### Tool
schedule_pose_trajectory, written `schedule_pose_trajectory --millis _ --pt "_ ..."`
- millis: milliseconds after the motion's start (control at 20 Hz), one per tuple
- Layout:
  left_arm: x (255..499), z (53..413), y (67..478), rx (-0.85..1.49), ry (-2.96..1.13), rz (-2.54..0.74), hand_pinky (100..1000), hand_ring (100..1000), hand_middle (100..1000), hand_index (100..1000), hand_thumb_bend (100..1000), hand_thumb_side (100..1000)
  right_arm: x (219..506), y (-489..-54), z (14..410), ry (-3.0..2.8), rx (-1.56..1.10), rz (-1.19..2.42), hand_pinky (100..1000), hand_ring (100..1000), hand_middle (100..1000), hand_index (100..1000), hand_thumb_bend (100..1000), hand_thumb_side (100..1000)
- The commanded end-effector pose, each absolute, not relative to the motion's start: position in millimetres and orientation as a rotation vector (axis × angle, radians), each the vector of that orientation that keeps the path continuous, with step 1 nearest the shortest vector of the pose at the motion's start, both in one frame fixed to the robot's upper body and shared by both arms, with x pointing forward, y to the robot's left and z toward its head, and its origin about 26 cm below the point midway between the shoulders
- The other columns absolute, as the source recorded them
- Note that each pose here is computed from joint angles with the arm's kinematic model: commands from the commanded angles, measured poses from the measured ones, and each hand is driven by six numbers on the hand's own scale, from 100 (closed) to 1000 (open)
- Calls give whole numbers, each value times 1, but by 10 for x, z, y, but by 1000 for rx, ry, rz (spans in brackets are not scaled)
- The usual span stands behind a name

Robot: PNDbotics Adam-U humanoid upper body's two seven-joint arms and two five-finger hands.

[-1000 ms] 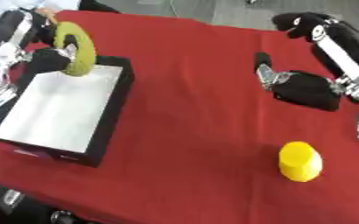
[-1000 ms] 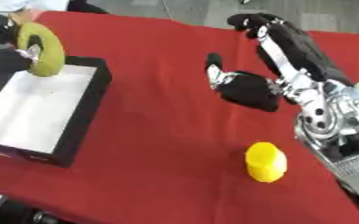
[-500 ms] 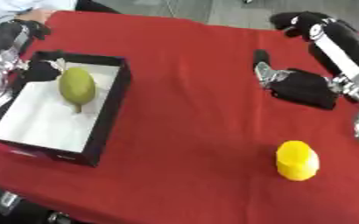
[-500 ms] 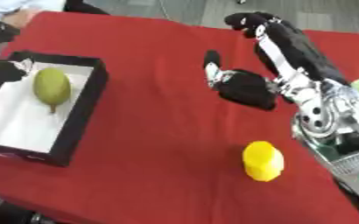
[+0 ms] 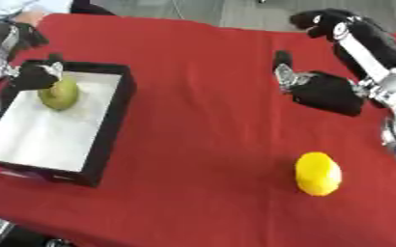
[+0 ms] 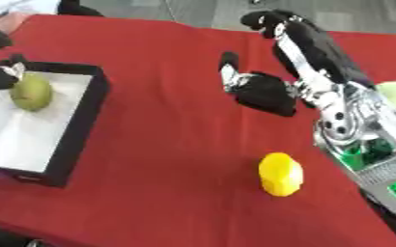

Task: Pick up the objects with one hand, pass them to the other hand, and then place them into the box on the other side of the table.

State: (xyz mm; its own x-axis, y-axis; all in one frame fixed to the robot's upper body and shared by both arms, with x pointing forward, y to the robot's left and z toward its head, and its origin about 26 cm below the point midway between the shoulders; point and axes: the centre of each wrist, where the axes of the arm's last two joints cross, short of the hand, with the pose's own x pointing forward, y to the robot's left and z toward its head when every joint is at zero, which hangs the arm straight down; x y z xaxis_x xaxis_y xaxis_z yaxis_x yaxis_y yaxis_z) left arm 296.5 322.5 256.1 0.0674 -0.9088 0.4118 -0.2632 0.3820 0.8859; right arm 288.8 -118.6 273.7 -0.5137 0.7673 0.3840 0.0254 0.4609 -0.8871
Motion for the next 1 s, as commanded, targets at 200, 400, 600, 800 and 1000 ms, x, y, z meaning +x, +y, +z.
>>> schedule_pose_trajectory --millis 200,400,600,800,1000 --pt "2892 2792 3087 924 -1777 -603 755 713 605 709 100 448 2923 -1427 2893 -1850 -734 1065 898 849 830 854 117 440" --pt "2911 2773 3033 779 -1860 -539 763 712 602 734 100 520 2964 -1624 2897 -1801 -780 1040 905 855 833 860 153 441" --pt "2929 2762 2995 671 -1923 -464 774 716 605 737 100 619 2997 -1851 2871 -1715 -799 1042 913 866 847 872 174 461" --pt "2939 2738 2981 599 -1960 -406 781 718 604 733 100 695 3014 -2117 2894 -1628 -803 1044 924 875 853 877 189 471" --pt "2940 2722 2979 581 -1961 -381 792 723 601 727 100 687 3003 -2388 2964 -1564 -840 1053 934 887 854 882 227 452"
